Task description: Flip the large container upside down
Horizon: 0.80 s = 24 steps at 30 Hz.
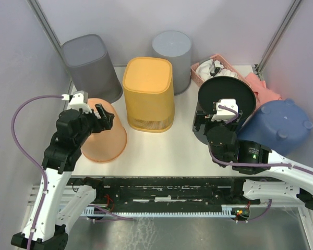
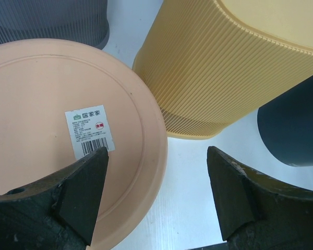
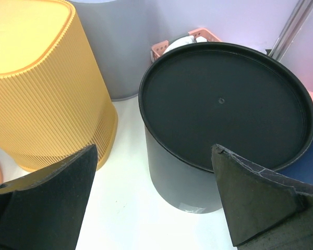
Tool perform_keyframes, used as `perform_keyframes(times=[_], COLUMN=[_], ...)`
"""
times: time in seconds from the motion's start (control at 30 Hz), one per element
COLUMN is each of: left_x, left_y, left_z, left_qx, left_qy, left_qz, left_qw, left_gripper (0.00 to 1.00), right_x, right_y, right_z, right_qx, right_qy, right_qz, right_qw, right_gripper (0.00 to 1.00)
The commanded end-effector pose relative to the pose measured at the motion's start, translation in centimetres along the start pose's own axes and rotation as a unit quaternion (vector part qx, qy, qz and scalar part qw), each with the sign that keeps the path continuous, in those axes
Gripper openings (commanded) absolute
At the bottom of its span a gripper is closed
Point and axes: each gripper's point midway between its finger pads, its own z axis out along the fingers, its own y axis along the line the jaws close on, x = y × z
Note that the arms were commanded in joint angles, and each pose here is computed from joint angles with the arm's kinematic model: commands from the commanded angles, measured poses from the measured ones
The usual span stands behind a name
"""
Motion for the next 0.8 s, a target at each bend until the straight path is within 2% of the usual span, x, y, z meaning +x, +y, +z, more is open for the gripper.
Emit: perform_keyframes(times=[0.0, 0.77], left_x=[-1.79, -1.71], left_y=[-0.11, -0.29], left_z=[-0.08, -0.22], left_qx=[0.000, 0.005], left_qy=[-0.041, -0.043], left_qz=[-0.005, -0.015], left_qw=[0.999, 0.999], left_gripper=[0.83, 0.83], right_x=[-0.44, -0.42], right_y=[-0.98, -1.38], right_z=[-0.05, -0.19], right_qx=[0.020, 0.021], right_qy=[-0.008, -0.007], right_qz=[0.013, 0.023], right_qw=[1.000, 0.999], right_gripper=[0.99, 0.99])
